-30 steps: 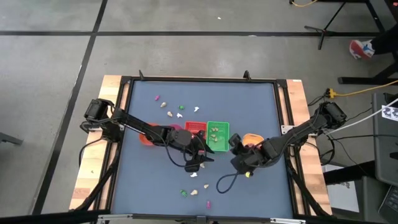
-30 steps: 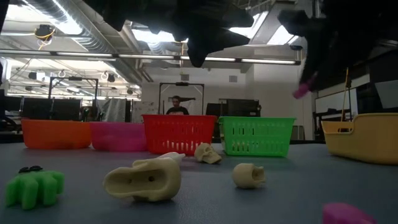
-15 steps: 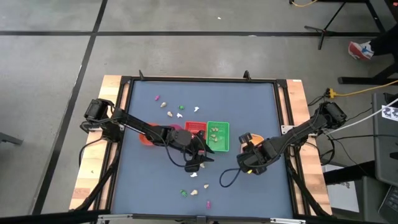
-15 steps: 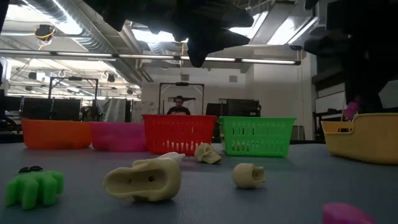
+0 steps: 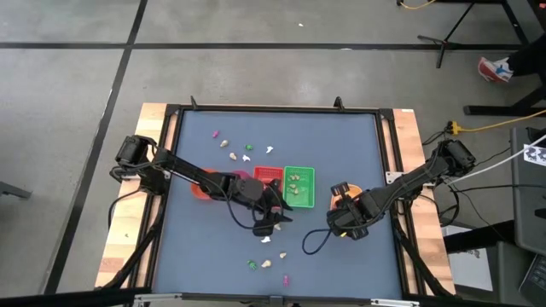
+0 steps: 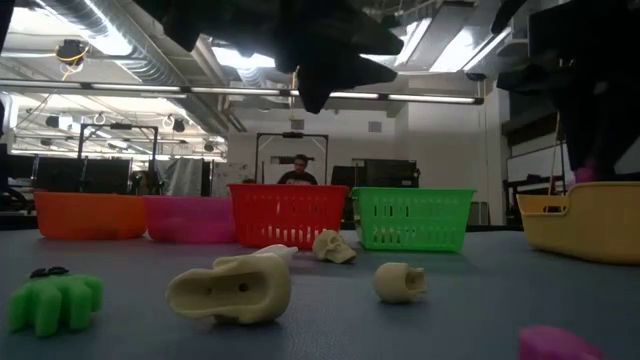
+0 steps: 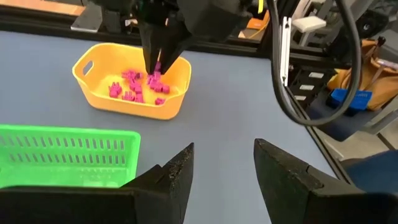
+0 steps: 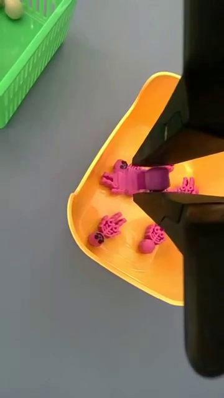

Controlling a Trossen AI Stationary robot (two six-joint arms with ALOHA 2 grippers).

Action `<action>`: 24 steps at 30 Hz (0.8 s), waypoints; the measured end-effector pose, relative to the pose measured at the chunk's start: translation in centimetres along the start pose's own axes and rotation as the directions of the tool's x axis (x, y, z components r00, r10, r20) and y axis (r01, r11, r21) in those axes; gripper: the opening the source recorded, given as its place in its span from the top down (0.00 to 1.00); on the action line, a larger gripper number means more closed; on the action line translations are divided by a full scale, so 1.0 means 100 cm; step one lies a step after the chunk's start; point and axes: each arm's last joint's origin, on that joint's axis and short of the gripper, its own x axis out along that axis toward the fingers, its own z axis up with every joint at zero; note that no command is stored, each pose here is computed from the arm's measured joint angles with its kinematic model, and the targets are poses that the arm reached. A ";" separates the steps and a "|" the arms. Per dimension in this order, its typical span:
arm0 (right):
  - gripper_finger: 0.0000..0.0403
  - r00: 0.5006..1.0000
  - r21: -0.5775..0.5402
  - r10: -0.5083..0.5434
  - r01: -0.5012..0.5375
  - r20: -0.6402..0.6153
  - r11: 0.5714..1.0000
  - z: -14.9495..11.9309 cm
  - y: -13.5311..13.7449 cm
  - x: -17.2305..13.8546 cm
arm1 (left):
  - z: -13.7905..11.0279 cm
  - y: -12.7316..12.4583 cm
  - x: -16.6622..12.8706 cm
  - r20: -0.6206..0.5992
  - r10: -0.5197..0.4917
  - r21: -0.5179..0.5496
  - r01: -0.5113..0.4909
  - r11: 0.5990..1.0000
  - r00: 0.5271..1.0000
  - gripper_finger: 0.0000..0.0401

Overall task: Sort Halloween decoration
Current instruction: Put the pink skeleton toy into the yellow bin, then put the green skeleton toy into the orange bowl

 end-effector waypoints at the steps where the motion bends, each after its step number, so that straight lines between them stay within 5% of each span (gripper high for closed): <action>1: 0.81 1.000 0.000 0.000 0.000 0.000 1.000 0.000 0.000 0.000 | -0.001 0.000 0.000 -0.006 0.001 0.000 -0.001 1.000 1.000 0.62; 16: 0.67 1.000 0.001 -0.001 0.001 0.003 1.000 0.000 0.000 0.000 | -0.008 -0.021 0.000 -0.040 -0.047 0.023 0.048 0.999 0.998 0.62; 24: 0.67 1.000 0.001 -0.001 0.001 0.005 1.000 0.000 0.000 0.000 | -0.026 -0.042 -0.002 -0.175 -0.073 0.043 0.081 0.996 0.982 0.62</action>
